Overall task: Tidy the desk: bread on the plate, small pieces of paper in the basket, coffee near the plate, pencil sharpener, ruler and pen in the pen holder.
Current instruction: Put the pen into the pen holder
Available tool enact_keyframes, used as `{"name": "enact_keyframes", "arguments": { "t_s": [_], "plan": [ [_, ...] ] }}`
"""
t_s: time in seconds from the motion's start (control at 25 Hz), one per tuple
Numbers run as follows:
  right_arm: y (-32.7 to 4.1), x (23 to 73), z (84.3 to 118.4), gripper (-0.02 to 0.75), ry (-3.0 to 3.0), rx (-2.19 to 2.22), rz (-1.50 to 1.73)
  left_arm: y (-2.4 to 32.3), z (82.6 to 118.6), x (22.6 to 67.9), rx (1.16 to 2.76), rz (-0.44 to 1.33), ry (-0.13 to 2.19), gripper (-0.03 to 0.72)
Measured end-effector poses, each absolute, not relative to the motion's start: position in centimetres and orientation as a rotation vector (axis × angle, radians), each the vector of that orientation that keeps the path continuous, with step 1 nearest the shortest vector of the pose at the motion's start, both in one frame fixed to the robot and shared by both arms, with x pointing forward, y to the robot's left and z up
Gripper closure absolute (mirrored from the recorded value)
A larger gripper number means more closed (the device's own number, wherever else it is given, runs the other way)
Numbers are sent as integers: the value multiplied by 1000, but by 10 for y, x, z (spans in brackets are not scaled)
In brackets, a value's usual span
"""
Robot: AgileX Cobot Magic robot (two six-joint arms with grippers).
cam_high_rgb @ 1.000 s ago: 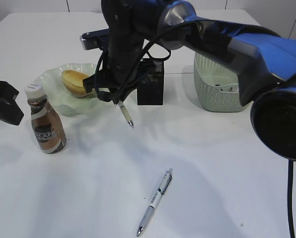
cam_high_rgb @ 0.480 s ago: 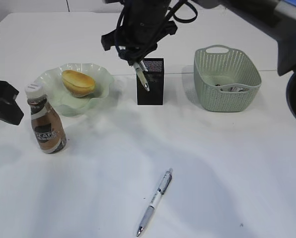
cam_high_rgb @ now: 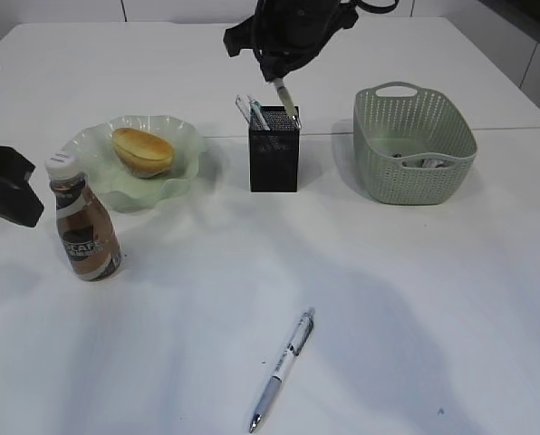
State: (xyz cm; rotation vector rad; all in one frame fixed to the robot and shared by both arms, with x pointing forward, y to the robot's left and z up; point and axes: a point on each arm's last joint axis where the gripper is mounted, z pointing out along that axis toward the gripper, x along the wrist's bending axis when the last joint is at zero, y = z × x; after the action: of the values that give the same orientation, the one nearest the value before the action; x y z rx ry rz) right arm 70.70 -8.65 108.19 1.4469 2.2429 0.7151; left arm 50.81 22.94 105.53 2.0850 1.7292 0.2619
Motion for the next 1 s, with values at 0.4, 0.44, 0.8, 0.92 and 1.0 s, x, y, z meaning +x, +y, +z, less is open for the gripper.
{"name": "enact_keyframes", "arguments": {
  "t_s": [0.4, 0.44, 0.8, 0.92, 1.0],
  "plan": [
    [-103, 726, 1092, 643, 2130, 1326, 832, 229, 1055, 508, 2084, 262, 1729, 348],
    [-106, 729, 1093, 643, 2108, 1324, 857, 229, 1055, 508, 2084, 262, 1729, 348],
    [-132, 747, 1102, 643, 1968, 1355, 1016, 229, 1055, 508, 2084, 262, 1729, 348],
    [-135, 755, 1094, 643, 1943, 1383, 1070, 229, 1055, 508, 2084, 262, 1729, 348],
    [-133, 764, 1075, 643, 1944, 1411, 1089, 229, 1055, 508, 2084, 262, 1729, 348]
  ]
}}
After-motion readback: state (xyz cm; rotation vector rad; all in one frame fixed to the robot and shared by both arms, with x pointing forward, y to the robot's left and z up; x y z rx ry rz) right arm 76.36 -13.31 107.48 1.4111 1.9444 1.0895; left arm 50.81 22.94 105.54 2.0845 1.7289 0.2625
